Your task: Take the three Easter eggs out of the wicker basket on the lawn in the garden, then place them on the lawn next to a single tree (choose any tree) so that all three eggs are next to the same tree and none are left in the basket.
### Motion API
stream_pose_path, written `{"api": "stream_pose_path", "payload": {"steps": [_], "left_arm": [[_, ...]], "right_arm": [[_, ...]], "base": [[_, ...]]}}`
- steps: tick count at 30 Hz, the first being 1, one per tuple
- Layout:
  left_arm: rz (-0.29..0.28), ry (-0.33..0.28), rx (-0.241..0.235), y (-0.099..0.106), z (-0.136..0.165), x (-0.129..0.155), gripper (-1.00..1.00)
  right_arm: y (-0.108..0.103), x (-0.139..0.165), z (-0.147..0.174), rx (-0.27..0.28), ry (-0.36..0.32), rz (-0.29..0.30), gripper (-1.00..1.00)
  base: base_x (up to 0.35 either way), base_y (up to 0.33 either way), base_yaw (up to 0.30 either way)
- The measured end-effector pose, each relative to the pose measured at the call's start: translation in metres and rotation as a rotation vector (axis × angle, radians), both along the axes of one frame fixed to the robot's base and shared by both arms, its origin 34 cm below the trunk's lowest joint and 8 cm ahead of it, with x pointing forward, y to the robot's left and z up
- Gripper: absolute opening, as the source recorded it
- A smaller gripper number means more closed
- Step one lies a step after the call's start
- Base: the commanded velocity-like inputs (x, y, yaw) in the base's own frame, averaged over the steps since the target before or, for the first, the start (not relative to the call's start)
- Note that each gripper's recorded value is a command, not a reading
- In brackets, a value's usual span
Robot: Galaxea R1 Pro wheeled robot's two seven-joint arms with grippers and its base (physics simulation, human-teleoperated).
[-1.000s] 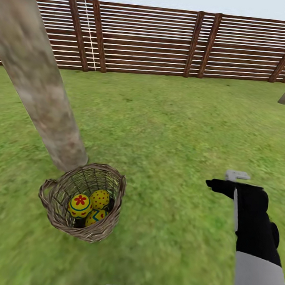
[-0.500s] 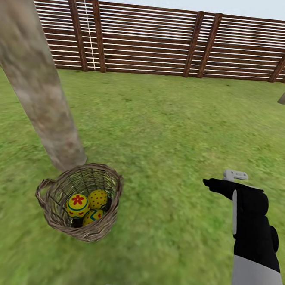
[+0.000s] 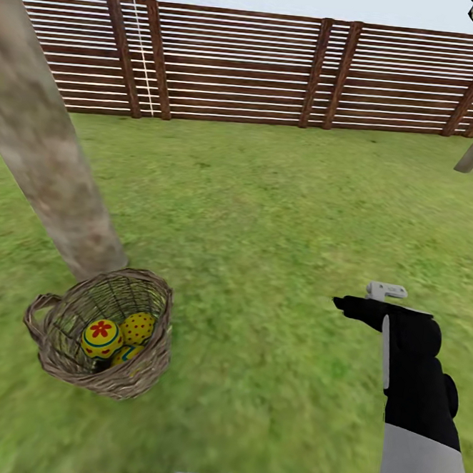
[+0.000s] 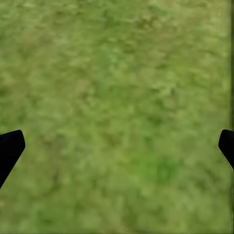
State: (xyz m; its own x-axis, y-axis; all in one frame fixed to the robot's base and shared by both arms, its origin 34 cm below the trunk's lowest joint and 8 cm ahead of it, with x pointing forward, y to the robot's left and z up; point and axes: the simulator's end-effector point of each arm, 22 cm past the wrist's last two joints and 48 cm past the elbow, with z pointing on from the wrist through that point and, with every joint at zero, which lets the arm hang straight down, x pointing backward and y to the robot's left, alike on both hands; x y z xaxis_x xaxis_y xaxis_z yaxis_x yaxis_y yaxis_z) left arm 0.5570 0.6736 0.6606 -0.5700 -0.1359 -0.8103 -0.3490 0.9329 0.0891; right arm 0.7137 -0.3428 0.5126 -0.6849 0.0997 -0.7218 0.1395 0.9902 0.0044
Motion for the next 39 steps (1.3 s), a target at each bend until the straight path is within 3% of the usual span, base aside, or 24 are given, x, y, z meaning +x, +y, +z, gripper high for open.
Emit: {"api": "stream_pose_path", "payload": {"steps": [13, 39], "left_arm": [[-0.047, -0.007, -0.03, -0.011, 0.0, 0.004, 1.0], [-0.059, -0.008, -0.029, -0.014, 0.002, 0.007, 1.0]], "right_arm": [[0.003, 0.0, -0.002, 0.003, 0.004, 0.004, 1.0], [0.006, 0.0, -0.003, 0.007, 0.007, 0.01, 1.0]], "base": [[0.0, -0.285, 0.0], [0.012, -0.274, 0.0]]}}
